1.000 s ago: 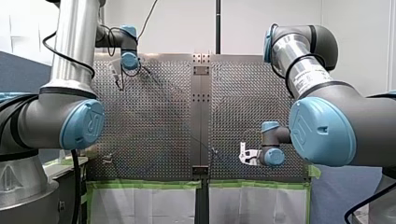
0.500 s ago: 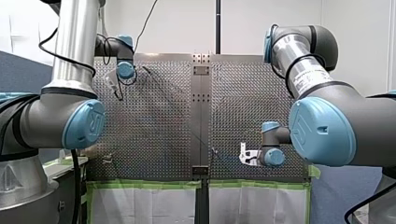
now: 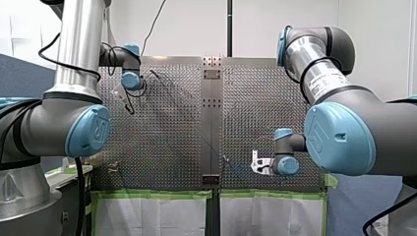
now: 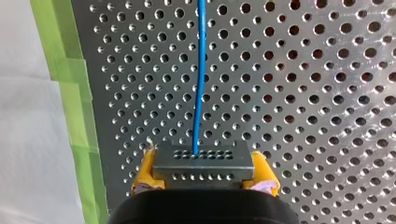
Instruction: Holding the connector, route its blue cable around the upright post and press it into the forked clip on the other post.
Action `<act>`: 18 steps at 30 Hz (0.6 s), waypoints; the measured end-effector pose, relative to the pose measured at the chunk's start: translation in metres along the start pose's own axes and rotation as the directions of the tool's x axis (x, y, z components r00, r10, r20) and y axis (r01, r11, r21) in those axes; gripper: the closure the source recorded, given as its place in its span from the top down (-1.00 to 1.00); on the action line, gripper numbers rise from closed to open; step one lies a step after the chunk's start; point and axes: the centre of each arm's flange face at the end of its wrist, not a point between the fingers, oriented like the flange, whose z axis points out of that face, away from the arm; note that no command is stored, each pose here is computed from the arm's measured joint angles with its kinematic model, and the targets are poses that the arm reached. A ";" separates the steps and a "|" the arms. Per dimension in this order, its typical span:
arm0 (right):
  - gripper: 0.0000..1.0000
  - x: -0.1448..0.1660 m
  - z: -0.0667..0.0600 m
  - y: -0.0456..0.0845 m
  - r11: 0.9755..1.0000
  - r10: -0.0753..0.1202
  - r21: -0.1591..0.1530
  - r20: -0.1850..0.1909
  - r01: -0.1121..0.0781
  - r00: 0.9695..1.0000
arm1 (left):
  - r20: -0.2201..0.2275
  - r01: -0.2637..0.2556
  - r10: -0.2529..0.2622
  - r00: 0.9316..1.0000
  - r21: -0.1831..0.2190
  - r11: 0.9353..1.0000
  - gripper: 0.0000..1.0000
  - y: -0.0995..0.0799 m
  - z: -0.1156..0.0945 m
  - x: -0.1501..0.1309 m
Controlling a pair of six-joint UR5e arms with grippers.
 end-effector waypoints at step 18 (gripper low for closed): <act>-1.00 0.000 0.000 -0.001 1.000 0.002 0.001 0.000 -0.002 1.000 | -0.099 0.157 -0.149 0.984 0.077 0.985 1.00 0.002 0.003 0.001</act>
